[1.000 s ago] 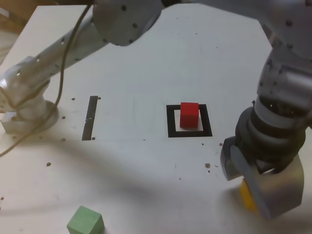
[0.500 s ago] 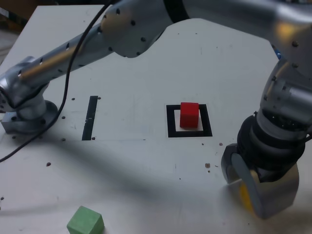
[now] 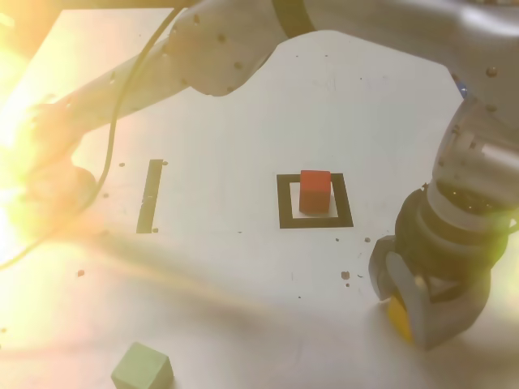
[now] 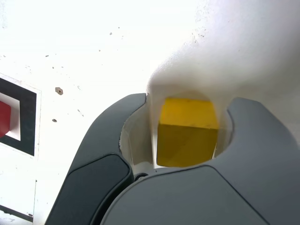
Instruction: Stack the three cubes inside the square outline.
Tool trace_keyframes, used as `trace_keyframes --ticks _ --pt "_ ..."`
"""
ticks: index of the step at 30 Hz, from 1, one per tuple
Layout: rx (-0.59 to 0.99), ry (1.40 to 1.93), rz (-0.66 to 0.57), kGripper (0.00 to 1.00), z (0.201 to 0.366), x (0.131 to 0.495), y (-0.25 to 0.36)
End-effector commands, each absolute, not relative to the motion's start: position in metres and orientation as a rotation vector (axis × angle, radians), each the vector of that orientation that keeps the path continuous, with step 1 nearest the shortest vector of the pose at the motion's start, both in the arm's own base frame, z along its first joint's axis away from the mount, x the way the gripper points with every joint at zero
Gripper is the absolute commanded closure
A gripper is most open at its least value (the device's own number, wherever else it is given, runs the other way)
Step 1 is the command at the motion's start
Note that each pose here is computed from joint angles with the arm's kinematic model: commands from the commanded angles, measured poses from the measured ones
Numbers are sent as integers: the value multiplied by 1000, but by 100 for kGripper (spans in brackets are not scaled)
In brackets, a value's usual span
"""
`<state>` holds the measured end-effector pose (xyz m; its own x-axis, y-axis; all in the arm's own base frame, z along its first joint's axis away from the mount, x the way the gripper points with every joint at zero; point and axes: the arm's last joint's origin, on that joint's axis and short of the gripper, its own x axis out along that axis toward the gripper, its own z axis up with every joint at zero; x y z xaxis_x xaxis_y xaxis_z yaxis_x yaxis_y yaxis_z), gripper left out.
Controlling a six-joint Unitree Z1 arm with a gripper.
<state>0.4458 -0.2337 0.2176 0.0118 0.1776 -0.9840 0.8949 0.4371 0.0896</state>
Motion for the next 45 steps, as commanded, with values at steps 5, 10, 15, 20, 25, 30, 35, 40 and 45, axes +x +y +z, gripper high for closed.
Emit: trace_keyframes --ticks 5,10,15,20,25,30,35,40,45 --pt "1005 1492 -739 61 215 445 -234" --pt "972 1506 -688 61 227 440 -229" --pt "870 1528 -553 63 255 427 -212" --pt "748 1542 -394 64 287 411 -184" --pt "599 1561 -274 64 311 395 -152" --pt "457 1604 -201 63 315 391 -126" --pt "352 1668 -132 63 305 391 -105" --pt "291 1721 -54 63 297 387 -86" --pt "240 1755 -2 63 291 384 -67"
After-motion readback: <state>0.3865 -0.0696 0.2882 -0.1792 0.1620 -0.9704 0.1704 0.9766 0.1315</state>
